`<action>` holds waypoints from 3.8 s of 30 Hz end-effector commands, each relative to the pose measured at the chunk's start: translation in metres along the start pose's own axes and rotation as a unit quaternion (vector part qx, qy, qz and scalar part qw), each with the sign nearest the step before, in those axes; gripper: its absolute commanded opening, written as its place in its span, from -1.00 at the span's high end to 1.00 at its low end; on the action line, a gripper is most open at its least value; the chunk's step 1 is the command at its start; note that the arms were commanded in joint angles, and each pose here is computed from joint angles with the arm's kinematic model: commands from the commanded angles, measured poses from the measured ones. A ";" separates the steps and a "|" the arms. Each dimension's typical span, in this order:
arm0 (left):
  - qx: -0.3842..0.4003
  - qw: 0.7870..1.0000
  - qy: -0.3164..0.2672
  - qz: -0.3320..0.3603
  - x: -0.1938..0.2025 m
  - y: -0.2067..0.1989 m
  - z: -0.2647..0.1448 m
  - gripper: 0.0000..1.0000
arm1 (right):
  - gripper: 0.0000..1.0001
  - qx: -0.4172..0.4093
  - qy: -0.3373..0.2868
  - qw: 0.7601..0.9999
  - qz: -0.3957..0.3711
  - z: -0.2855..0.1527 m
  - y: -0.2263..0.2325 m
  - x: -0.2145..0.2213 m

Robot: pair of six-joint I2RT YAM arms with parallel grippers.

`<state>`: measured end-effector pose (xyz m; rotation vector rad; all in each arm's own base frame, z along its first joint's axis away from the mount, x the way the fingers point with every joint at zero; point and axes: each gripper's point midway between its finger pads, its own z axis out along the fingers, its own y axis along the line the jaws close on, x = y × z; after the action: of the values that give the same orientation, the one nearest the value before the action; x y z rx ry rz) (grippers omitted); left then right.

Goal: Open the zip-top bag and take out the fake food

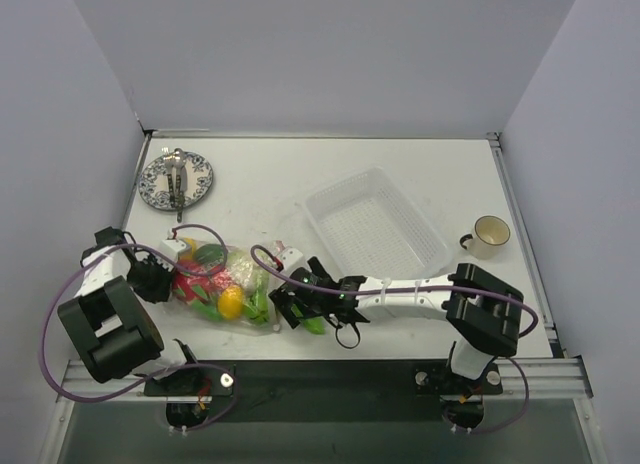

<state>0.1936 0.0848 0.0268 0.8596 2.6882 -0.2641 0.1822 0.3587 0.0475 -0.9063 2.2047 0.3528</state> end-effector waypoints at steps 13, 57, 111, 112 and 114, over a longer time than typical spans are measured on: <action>0.000 1.000 -0.020 -0.006 -0.019 -0.004 -0.025 1.00 | 1.00 0.040 -0.042 0.998 -0.015 -0.039 -0.034 -0.040; -0.118 0.987 -0.011 -0.108 -0.056 0.064 0.018 1.00 | -1.00 0.078 -0.081 0.993 -0.025 -0.068 -0.086 -0.072; -0.120 0.987 0.078 -0.076 -0.021 -0.018 0.001 1.00 | -1.00 -0.109 -0.132 0.982 -0.077 0.016 0.088 -0.061; -0.117 0.987 0.078 -0.075 -0.019 -0.020 0.000 1.00 | -1.00 -0.094 -0.137 0.984 -0.060 0.021 0.077 -0.069; -0.114 0.988 0.080 -0.069 -0.016 -0.025 -0.004 1.00 | -1.00 -0.076 -0.149 0.986 -0.022 0.025 0.063 -0.078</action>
<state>0.2210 0.0787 0.0380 0.6051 2.8041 0.2352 0.1224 0.4417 0.0428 -1.2397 1.9666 0.6788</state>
